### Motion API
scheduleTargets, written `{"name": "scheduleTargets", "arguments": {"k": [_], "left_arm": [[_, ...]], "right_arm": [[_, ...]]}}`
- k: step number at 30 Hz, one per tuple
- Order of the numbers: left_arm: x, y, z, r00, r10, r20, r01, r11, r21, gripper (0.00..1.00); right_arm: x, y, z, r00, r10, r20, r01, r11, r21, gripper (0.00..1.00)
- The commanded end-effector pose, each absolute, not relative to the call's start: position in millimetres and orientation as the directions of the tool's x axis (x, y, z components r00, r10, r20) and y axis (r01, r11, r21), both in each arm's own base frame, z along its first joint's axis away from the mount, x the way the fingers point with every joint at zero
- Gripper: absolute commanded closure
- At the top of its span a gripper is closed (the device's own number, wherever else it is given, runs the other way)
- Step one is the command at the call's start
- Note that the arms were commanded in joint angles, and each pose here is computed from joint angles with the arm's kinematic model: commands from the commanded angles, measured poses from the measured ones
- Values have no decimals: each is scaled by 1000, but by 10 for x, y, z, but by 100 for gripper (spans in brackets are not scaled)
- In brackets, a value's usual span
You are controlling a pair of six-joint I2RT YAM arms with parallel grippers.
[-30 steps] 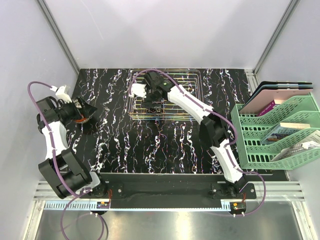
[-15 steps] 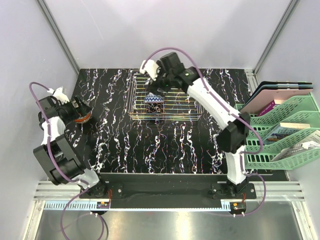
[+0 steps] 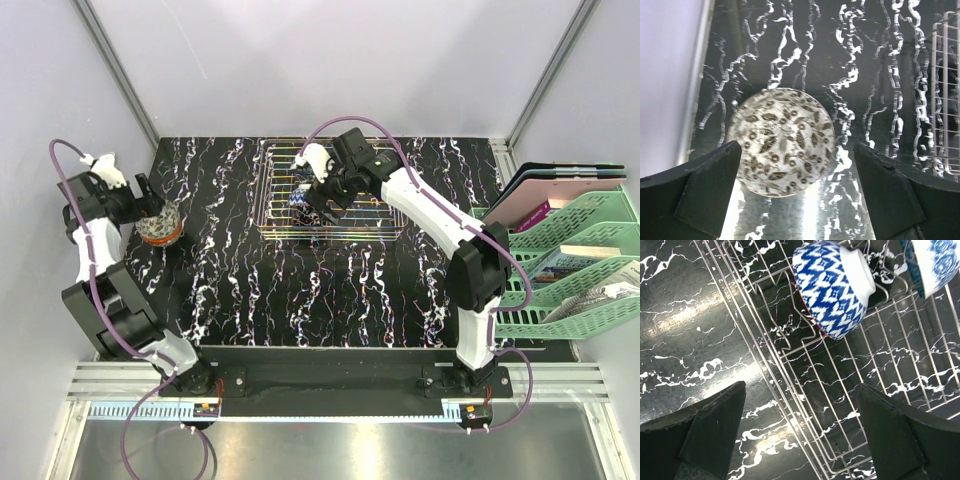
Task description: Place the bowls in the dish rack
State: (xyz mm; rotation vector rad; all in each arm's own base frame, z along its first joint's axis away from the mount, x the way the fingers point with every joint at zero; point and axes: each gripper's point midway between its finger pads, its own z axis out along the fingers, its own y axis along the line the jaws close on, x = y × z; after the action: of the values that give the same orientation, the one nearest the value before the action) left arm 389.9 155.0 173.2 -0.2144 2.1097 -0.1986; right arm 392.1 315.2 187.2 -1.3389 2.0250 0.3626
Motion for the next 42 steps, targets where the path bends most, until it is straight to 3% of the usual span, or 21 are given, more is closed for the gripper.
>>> {"name": "scheduleTargets", "arguments": {"k": [1,11,21,29,35,42], "left_arm": [[4016,1803,1808,-526,-128,-841,-73,992,-106,1],[4155,2022,1535,-600,12,-800,-31,999,38,5],[4310,1895,1434,-616,80,-784,39,997,72,26],[4369,1891,1379,-630,97,-770,45,995,89,29],[4388,1912,1368,-635,113,-764,47,993,107,43],[4406,1921,1326,-643,120,-756,50,992,115,51]], "right_arm": [[3917,3180,2193,-234,-633,-738,-876,466,-122,0],[3909,3170,2139,-274,-617,-737,-862,498,-96,0],[3931,3183,2111,-291,-612,-735,-856,510,-86,0],[3912,3194,2091,-293,-611,-736,-860,505,-77,1],[3890,3206,2060,-298,-610,-734,-863,501,-66,1],[3886,3214,2026,-305,-611,-731,-864,500,-58,1]]}}
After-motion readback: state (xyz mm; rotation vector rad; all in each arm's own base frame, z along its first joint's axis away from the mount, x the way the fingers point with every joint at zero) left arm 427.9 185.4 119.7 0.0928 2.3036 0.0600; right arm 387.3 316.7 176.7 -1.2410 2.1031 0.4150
